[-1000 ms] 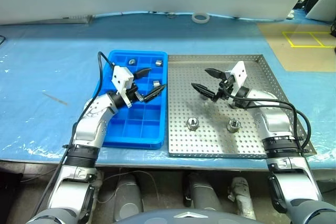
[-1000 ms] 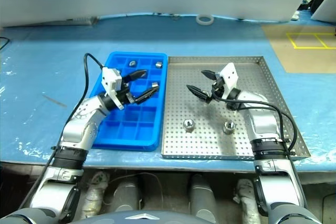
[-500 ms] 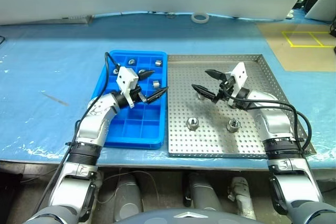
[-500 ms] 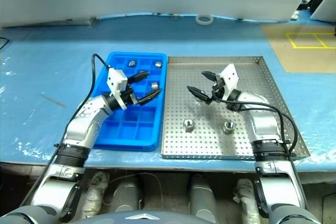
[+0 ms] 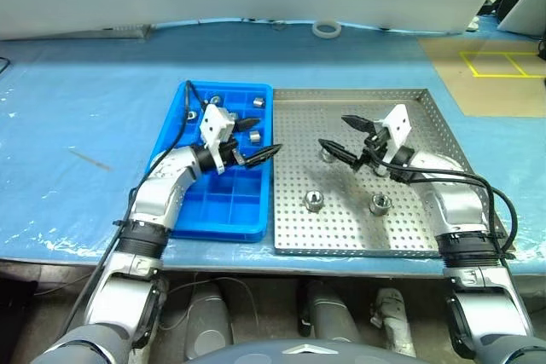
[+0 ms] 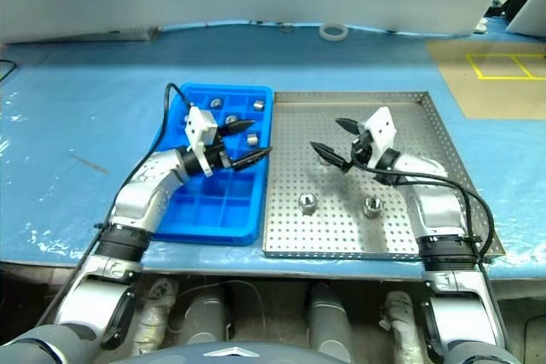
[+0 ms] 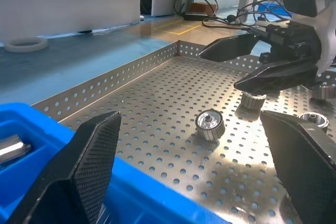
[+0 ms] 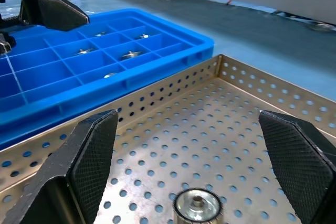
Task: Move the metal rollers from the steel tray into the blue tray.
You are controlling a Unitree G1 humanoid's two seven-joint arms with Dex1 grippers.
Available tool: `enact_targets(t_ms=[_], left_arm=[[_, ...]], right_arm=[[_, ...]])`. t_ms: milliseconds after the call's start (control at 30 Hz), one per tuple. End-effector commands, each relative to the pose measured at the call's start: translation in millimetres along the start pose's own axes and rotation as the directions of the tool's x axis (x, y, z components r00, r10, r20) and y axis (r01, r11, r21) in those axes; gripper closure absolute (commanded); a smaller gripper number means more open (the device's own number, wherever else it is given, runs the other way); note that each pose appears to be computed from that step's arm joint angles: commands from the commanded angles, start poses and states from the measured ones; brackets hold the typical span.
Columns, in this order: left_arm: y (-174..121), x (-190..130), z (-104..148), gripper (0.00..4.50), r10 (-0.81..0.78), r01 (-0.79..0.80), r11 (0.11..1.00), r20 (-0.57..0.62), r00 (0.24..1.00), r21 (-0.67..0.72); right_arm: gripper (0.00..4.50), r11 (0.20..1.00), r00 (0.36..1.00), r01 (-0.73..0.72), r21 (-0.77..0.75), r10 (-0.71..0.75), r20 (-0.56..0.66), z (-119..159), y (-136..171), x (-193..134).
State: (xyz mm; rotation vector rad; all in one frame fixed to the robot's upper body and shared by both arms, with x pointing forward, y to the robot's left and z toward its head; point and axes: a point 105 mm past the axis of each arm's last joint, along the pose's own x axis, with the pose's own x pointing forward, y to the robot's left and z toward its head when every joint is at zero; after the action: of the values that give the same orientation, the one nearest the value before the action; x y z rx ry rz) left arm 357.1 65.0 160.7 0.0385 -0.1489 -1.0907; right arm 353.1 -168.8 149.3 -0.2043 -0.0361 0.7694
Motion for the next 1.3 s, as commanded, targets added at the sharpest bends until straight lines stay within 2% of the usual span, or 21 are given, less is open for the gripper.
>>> enact_targets(t_ms=[33, 200, 267, 500, 600, 933, 1033, 1167, 1233, 1300], left_arm=[[3.2, 15.6, 6.1, 0.05, -0.044, 0.045, 0.999, -0.026, 0.999, 0.030], [1.6, 46.8, -7.0, 0.05, -0.125, 0.131, 0.990, -0.128, 0.984, 0.043], [6.2, 61.8, -13.0, 0.05, -0.104, 0.123, 0.988, -0.181, 0.978, 0.098], [14.2, 98.4, -12.7, 0.05, -0.039, 0.076, 0.988, -0.251, 0.967, 0.137], [16.2, 106.3, -15.2, 0.05, 0.002, 0.042, 0.988, -0.287, 0.958, 0.146], [-0.4, 106.0, -55.7, 0.05, -0.015, 0.054, 0.995, -0.423, 0.906, 0.079], [-0.7, 103.6, -61.6, 0.64, -0.009, 0.029, 0.999, -0.434, 0.901, 0.041], [3.7, 101.3, -63.0, 1.98, 0.021, -0.002, 0.999, -0.441, 0.897, 0.043], [3.6, 102.5, -58.6, 2.62, 0.009, -0.010, 1.000, -0.415, 0.910, -0.001], [4.4, 105.4, -49.4, 2.74, 0.000, -0.010, 1.000, -0.371, 0.929, -0.025]], right_arm=[[0.00, 0.999, 0.999, 0.036, -0.024, -0.035, 0.026, 12.0, -2.2, -15.4], [0.00, 0.997, 0.996, 0.075, -0.013, -0.076, -0.041, 0.6, 4.4, -35.9], [0.00, 0.996, 0.993, 0.093, -0.006, -0.093, -0.070, -3.7, 8.2, -44.0], [0.00, 0.983, 0.976, 0.182, 0.009, -0.180, -0.126, -11.1, 14.6, -66.3], [0.00, 0.977, 0.969, 0.215, 0.014, -0.211, -0.131, -10.9, 17.7, -73.7], [0.00, 0.965, 0.955, 0.263, 0.010, -0.258, -0.147, -9.5, 21.2, -84.9], [0.00, 0.966, 0.956, 0.258, 0.005, -0.255, -0.147, -8.1, 20.3, -83.7], [0.00, 0.968, 0.958, 0.250, 0.001, -0.247, -0.144, -6.9, 19.1, -80.3], [0.00, 0.971, 0.962, 0.238, -0.001, -0.236, -0.139, -5.9, 18.6, -77.0], [0.00, 0.974, 0.965, 0.226, -0.002, -0.224, -0.134, -4.4, 18.1, -73.5]])
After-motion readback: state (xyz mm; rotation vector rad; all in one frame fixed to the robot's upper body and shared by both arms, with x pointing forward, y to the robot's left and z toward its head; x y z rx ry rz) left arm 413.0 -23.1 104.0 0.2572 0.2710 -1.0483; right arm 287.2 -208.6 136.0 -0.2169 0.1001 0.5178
